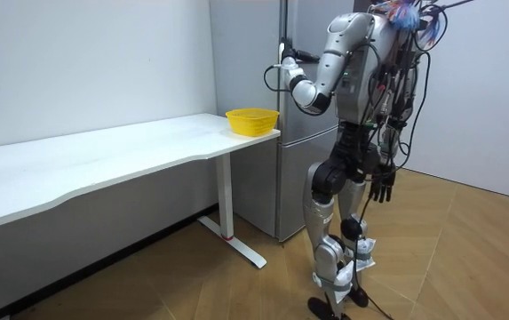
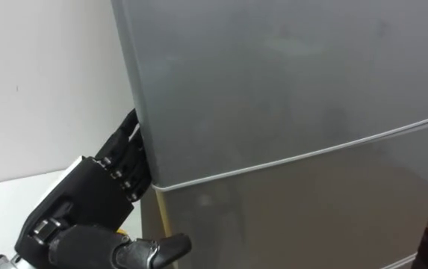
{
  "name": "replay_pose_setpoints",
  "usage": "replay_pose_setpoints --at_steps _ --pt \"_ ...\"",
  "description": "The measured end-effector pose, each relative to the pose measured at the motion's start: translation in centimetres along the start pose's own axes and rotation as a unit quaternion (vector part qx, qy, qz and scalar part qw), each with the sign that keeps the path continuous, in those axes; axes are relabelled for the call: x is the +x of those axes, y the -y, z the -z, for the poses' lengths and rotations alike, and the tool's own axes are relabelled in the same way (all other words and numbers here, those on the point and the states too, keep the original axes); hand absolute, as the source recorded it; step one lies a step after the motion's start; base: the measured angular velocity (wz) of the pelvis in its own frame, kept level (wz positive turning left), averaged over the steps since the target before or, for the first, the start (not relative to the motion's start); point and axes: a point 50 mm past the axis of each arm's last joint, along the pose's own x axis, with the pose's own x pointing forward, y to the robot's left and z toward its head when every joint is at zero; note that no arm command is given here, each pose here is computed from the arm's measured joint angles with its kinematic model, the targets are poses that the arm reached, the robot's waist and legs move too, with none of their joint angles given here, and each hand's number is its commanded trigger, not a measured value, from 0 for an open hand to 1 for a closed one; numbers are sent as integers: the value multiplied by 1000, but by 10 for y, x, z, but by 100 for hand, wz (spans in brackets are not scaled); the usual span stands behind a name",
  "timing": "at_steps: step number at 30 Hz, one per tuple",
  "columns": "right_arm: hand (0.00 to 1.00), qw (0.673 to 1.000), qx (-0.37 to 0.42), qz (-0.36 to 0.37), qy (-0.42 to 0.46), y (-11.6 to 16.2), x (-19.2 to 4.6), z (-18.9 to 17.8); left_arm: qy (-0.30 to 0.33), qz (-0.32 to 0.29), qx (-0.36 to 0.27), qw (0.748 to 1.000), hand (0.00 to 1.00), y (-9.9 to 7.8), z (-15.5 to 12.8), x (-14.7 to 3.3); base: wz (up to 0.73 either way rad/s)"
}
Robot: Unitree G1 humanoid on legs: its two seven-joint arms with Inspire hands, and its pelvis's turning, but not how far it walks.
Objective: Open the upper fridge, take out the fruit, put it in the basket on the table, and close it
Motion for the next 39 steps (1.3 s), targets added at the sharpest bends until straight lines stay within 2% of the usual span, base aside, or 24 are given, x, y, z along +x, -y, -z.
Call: replay_pose_setpoints --at_steps 2,3,4,5,9,11,12,14,15,16,39 --pt "0 1000 -1 1 1 1 0 -2 0 3 -1 1000 0 0 0 1 0" --pt "0 1000 -1 2 1 1 0 -2 0 3 -1 1000 24 0 0 1 0" --pt "0 1000 -1 2 0 1 0 -3 0 4 -1 1000 71 0 0 1 0" --pt "0 1000 -1 3 0 1 0 -3 0 5 -1 1000 100 1 0 1 0" --pt "0 1000 -10 6 -1 1 0 -3 0 3 0 1000 100 0 0 1 0" --pt "0 1000 -17 6 0 1 0 -4 -2 -18 4 1000 100 -6 -2 0 0" --pt "0 1000 -18 6 0 1 0 -4 -2 -22 6 1000 84 -7 -3 -1 0" --pt "0 1000 -21 5 -2 0 0 -3 1 -28 9 1000 65 -10 -5 -2 0" --pt "0 1000 -22 5 -2 0 0 -3 2 -28 10 1000 47 -10 -5 -2 0" --pt "0 1000 -23 5 -1 0 0 -3 4 -24 11 1000 2 -10 -6 -1 0" --pt "0 1000 -23 5 -2 1 0 -2 3 59 -10 998 0 5 -2 4 0"
